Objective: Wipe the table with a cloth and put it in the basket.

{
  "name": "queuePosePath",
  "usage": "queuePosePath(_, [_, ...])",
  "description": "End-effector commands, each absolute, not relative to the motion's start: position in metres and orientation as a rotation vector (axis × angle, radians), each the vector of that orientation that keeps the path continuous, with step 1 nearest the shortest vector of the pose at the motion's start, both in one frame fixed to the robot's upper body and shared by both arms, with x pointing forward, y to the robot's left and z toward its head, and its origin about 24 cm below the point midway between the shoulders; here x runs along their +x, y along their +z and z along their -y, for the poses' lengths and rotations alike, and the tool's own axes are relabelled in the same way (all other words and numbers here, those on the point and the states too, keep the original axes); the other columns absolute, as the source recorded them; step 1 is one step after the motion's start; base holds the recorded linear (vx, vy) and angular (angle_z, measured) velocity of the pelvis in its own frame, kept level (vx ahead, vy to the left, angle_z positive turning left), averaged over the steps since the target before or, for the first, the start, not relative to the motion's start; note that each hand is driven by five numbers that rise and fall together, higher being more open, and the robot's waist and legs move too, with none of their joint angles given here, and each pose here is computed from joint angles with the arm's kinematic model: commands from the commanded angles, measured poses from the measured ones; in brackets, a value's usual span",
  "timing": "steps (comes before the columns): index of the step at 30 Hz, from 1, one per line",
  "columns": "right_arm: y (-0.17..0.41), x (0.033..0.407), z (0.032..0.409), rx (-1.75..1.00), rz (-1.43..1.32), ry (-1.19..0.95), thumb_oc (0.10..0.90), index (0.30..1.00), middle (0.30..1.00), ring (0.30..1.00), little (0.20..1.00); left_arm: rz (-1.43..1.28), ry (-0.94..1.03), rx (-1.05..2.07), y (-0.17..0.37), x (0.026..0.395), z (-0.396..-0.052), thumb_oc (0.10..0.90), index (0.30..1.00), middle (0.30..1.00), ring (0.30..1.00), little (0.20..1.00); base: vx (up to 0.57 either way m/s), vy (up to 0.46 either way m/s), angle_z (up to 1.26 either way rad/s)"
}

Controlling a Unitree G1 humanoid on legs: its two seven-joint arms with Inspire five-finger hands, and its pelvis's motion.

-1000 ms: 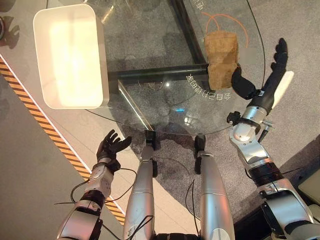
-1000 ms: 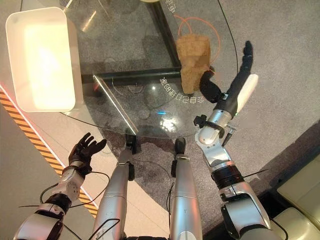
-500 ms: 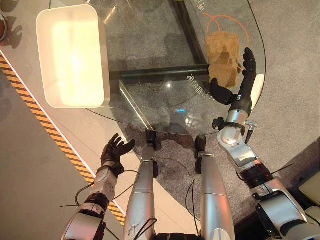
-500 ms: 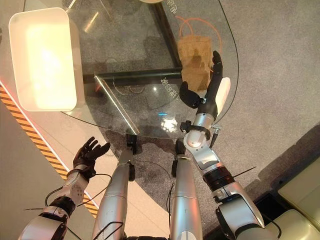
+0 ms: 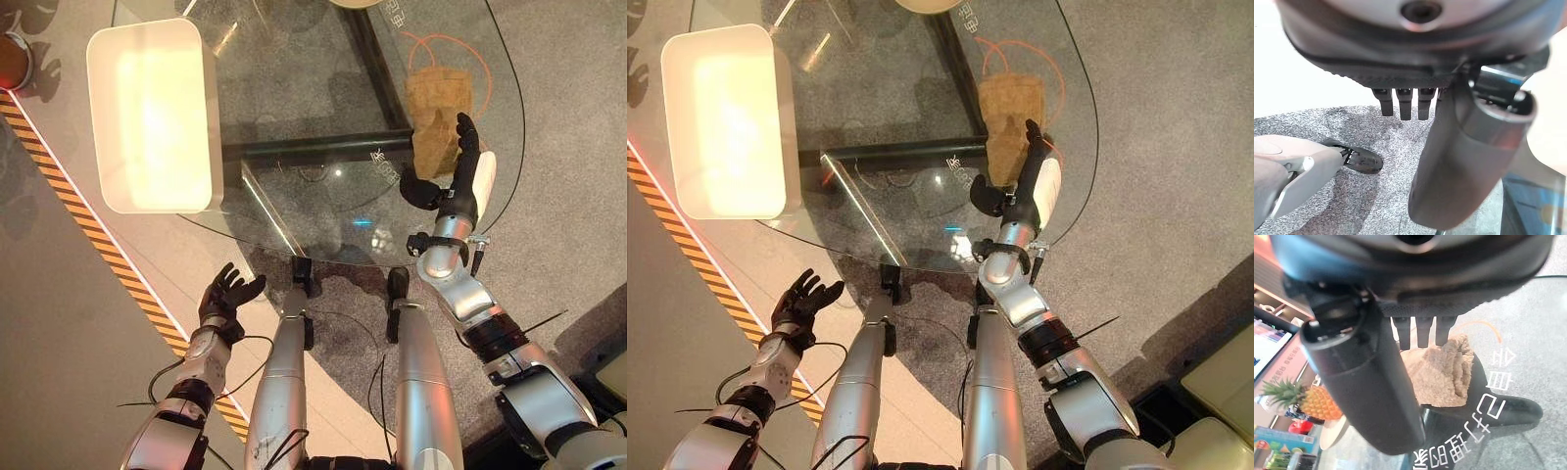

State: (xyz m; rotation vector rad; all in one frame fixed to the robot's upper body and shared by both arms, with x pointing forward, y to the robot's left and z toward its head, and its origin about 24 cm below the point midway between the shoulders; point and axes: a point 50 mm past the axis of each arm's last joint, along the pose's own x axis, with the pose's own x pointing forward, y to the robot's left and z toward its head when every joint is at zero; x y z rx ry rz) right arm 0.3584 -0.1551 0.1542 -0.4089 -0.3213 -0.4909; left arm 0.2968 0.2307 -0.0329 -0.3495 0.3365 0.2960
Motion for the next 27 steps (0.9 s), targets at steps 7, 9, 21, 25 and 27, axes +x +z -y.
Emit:
queuePosePath(7, [0.198, 0.366, 0.170, -0.454, 0.462, -0.708, 0.800, 0.900, 0.900, 0.900, 0.900, -0.337, 0.317, -0.333, -0.042, 0.287, -0.233, 0.800, 0.900, 0.900, 0.900, 0.900, 0.00, 0.000, 0.00])
queuePosePath(9, [0.200, 0.368, 0.175, -0.479, 0.459, -0.752, 0.800, 0.900, 0.900, 0.900, 0.900, -0.338, 0.313, -0.331, -0.042, 0.289, -0.232, 0.800, 0.900, 0.900, 0.900, 0.900, 0.00, 0.000, 0.00])
queuePosePath(21, [0.199, 0.377, 0.181, -0.526, 0.422, -0.749, 0.800, 0.900, 0.900, 0.900, 0.900, -0.336, 0.295, -0.323, -0.037, 0.294, -0.231, 0.800, 0.900, 0.900, 0.900, 0.900, 0.00, 0.000, 0.00])
queuePosePath(25, [0.199, 0.379, 0.174, -0.507, 0.415, -0.693, 0.800, 0.900, 0.900, 0.900, 0.900, -0.336, 0.288, -0.318, -0.037, 0.295, -0.228, 0.800, 0.900, 0.900, 0.900, 0.900, 0.00, 0.000, 0.00])
queuePosePath(27, [0.199, 0.379, 0.171, -0.492, 0.414, -0.675, 0.800, 0.900, 0.900, 0.900, 0.900, -0.336, 0.287, -0.319, -0.038, 0.294, -0.227, 0.800, 0.900, 0.900, 0.900, 0.900, 0.00, 0.000, 0.00])
